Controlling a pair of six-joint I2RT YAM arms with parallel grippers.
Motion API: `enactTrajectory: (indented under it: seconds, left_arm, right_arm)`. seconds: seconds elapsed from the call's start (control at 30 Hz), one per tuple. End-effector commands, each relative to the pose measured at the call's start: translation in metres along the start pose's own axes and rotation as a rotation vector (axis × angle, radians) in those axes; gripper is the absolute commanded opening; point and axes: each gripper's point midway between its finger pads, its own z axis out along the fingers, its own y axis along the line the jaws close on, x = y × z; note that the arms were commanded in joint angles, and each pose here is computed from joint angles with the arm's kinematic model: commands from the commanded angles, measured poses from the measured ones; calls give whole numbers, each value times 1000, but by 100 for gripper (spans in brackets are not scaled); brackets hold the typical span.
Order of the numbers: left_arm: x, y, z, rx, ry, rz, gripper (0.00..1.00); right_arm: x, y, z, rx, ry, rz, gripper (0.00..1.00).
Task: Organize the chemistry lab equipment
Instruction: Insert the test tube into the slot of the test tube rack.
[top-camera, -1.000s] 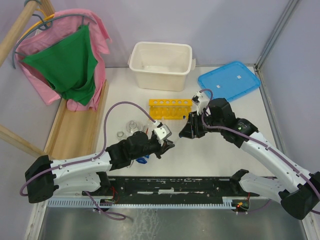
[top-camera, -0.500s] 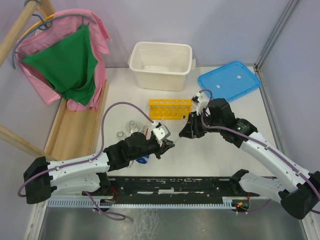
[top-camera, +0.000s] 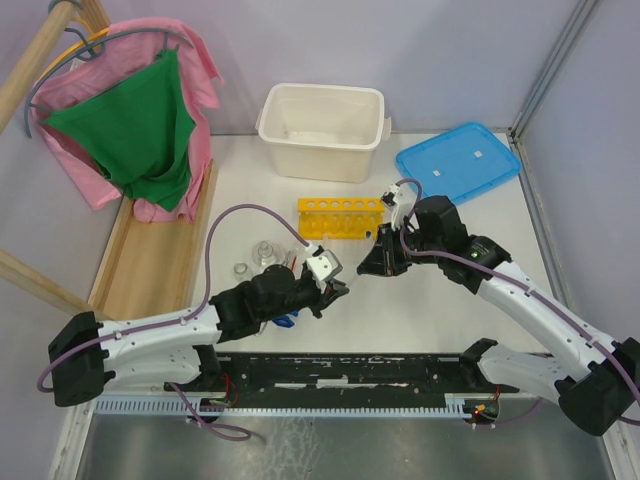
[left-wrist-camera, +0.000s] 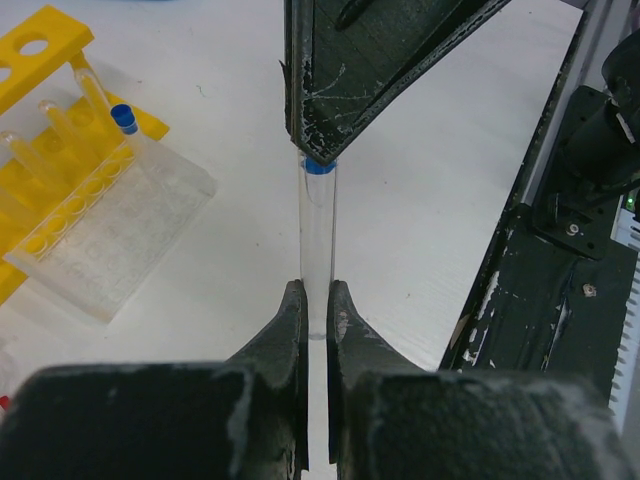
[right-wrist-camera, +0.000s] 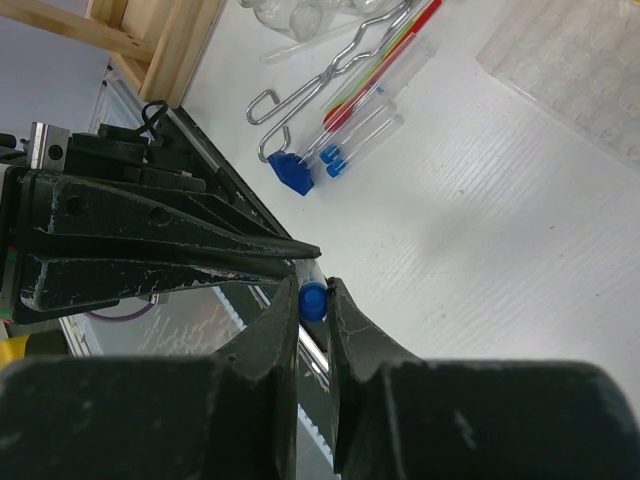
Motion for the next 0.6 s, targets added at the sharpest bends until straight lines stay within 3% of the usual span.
enactTrajectory:
  seconds: [0.0,0.3,0.37,0.43,0.57]
  left_arm:
    - [-17,2,2,-26,-63,-28,3]
    - [-13,7,8,-52,-41,-28,4]
    - [-12,6,9,-48,-37,-29,16]
    - [-11,4,8,-39,-33,-26,38]
    - [-11,6,6,-50,-29,-24,47]
  right_arm:
    - [-2,9,1,-51,-7,-28,2]
    - [1,5,0,-33,1,-31,1]
    - [0,2,0,-19,-5,-32,1]
    - [-1,2,-2,-10,-11,-37,1]
    - [-5,-3,-2,25,-22,-42,1]
